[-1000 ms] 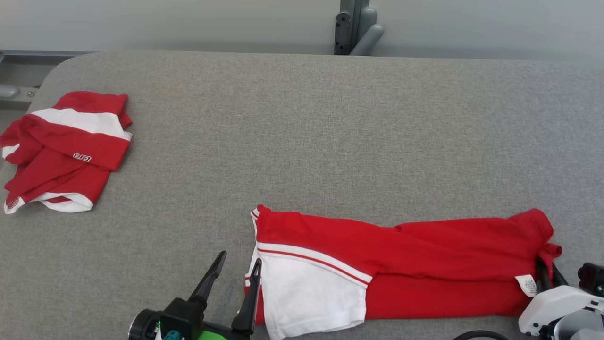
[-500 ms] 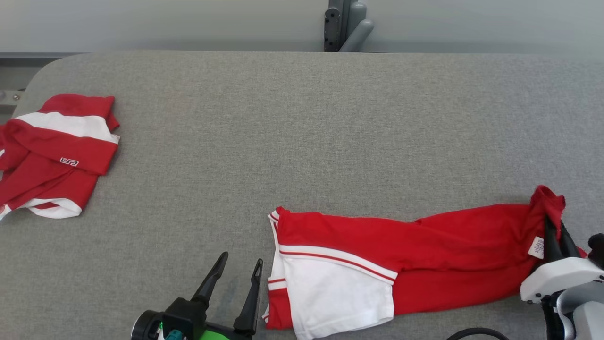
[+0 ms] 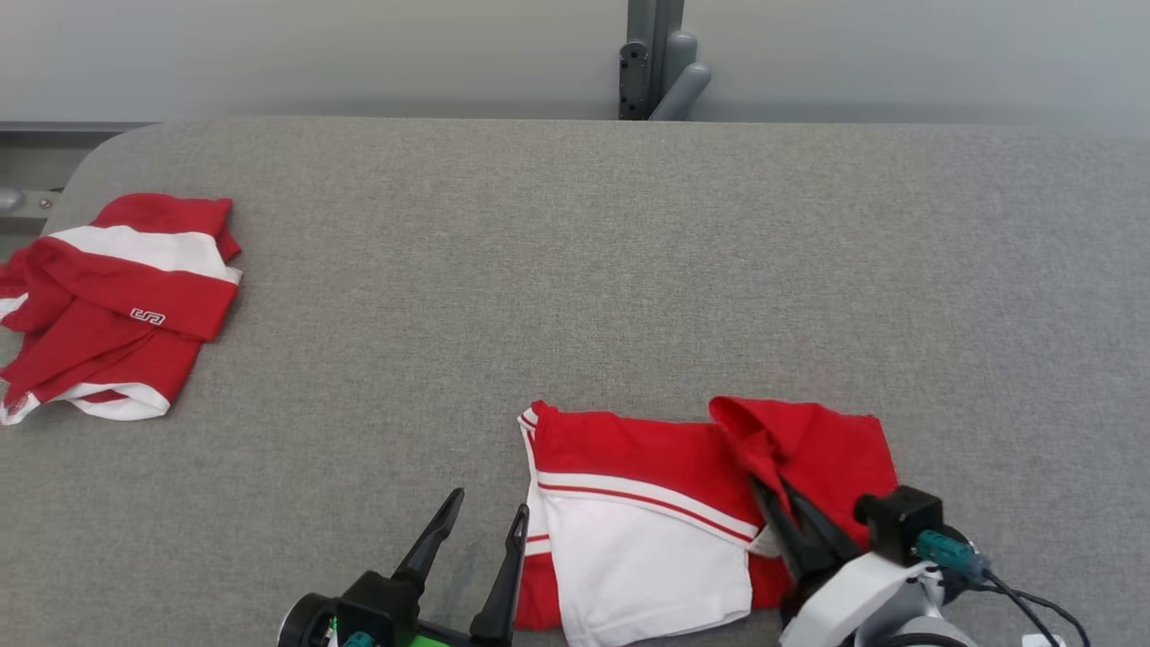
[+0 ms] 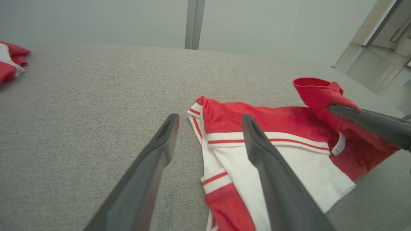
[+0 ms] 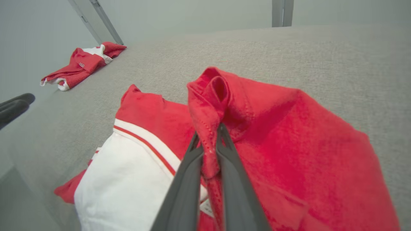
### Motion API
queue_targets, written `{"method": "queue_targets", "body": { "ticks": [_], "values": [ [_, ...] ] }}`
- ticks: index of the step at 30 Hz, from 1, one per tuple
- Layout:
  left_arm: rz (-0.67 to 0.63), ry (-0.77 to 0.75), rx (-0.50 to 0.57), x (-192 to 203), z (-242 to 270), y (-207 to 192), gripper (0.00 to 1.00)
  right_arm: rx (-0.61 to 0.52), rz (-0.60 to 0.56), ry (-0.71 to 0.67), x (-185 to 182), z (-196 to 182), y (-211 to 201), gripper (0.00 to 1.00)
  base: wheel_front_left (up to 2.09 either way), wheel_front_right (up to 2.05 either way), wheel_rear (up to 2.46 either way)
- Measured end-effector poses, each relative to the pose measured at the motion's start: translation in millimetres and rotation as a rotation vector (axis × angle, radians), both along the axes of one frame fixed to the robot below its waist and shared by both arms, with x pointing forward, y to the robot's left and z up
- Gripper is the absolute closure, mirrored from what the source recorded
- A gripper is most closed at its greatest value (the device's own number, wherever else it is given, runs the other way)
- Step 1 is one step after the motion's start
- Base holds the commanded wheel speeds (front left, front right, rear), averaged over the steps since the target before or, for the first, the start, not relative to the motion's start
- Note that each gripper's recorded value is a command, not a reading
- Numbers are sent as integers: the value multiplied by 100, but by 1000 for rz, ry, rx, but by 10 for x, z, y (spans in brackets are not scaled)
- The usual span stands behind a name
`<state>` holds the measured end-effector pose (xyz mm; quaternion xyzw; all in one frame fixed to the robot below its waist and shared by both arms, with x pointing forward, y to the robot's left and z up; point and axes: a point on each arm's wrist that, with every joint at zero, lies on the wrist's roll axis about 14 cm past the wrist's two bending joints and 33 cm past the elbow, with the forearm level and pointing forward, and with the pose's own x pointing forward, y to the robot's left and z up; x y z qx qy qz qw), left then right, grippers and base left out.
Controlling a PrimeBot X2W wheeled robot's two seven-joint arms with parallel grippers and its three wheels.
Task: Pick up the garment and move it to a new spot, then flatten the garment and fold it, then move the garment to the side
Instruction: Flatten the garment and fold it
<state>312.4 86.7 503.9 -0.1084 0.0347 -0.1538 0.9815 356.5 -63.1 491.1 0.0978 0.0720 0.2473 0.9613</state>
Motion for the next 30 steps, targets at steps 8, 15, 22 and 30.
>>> {"method": "queue_targets", "body": {
  "ticks": [8,15,22,30],
  "values": [
    [56,-4,-3,-60,20,148,0,31,253,8,-88,59,849,100,0,0,0],
    [133,14,0,-146,-26,355,0,45,395,5,-131,119,1388,100,0,0,0],
    [178,31,6,-173,-73,490,0,69,416,26,-93,119,1558,0,0,0,0],
    [186,0,30,-7,-2,578,0,81,164,-90,374,406,821,0,0,0,0]
  ]
}}
